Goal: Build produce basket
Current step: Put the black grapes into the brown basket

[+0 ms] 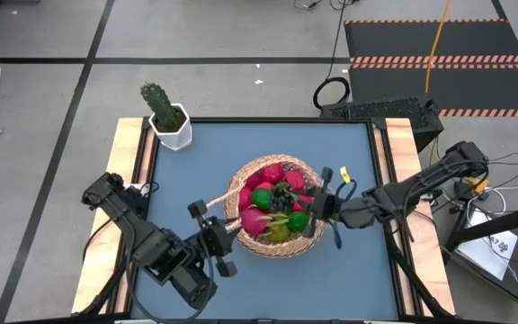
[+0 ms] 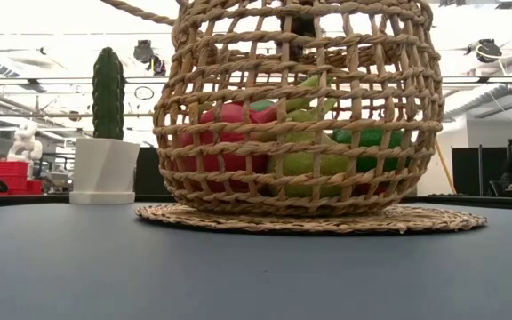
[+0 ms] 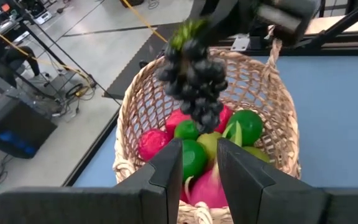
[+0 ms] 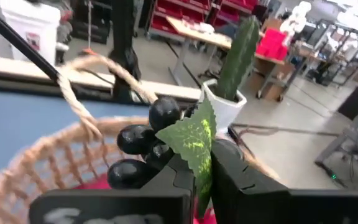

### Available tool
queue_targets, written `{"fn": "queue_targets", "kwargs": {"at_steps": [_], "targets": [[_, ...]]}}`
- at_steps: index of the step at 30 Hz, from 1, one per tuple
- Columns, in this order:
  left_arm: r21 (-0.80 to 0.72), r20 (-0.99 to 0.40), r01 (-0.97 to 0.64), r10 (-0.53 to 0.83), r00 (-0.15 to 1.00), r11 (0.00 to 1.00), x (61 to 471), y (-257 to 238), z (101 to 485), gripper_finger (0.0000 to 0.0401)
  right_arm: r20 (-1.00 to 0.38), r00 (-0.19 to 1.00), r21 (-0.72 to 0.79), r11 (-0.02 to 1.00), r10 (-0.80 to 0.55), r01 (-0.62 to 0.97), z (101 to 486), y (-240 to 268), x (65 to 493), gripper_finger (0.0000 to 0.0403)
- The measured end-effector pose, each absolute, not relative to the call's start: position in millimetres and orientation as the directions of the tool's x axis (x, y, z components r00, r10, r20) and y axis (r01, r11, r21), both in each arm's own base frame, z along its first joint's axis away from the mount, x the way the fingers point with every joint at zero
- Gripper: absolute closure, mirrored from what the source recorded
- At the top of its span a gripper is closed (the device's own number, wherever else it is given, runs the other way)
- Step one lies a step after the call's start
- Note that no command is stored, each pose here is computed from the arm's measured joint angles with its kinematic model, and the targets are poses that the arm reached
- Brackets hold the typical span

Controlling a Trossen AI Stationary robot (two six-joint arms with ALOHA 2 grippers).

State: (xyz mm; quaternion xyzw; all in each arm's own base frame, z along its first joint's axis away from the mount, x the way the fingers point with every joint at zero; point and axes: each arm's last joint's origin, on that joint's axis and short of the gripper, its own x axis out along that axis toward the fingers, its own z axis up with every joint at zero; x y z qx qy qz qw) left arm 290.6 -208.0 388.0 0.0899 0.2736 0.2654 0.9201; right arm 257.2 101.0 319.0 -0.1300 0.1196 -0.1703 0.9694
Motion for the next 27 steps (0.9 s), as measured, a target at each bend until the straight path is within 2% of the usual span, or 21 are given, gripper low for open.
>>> {"fn": "queue_targets", "kwargs": {"at_steps": [10,14,20,24,27], "targets": [[0.295,-0.459,-0.438,0.528,0.714,0.849,291.2,-209.1,388.3,0.0300,-0.236,0.871,-0.380,0.866,-0.431,0.326,290.9,90.8,255.4,0.0384],[0.293,-0.459,-0.438,0.527,0.715,0.850,291.0,-209.4,388.3,0.0300,-0.216,0.876,-0.411,0.854,-0.431,0.319,296.5,94.0,255.1,0.0383],[0.293,-0.459,-0.438,0.527,0.715,0.850,291.0,-209.2,388.3,0.0300,-0.178,0.909,-0.383,0.877,-0.377,0.289,327.3,108.6,251.5,0.0383],[0.292,-0.460,-0.439,0.527,0.715,0.850,291.2,-209.0,388.4,0.0300,-0.242,0.895,-0.428,0.869,-0.375,0.248,336.7,111.1,249.1,0.0383],[0.289,-0.458,-0.439,0.526,0.717,0.851,291.5,-209.2,388.6,0.0300,-0.324,0.855,-0.500,0.841,-0.405,0.209,327.0,104.7,249.7,0.0383]]}}
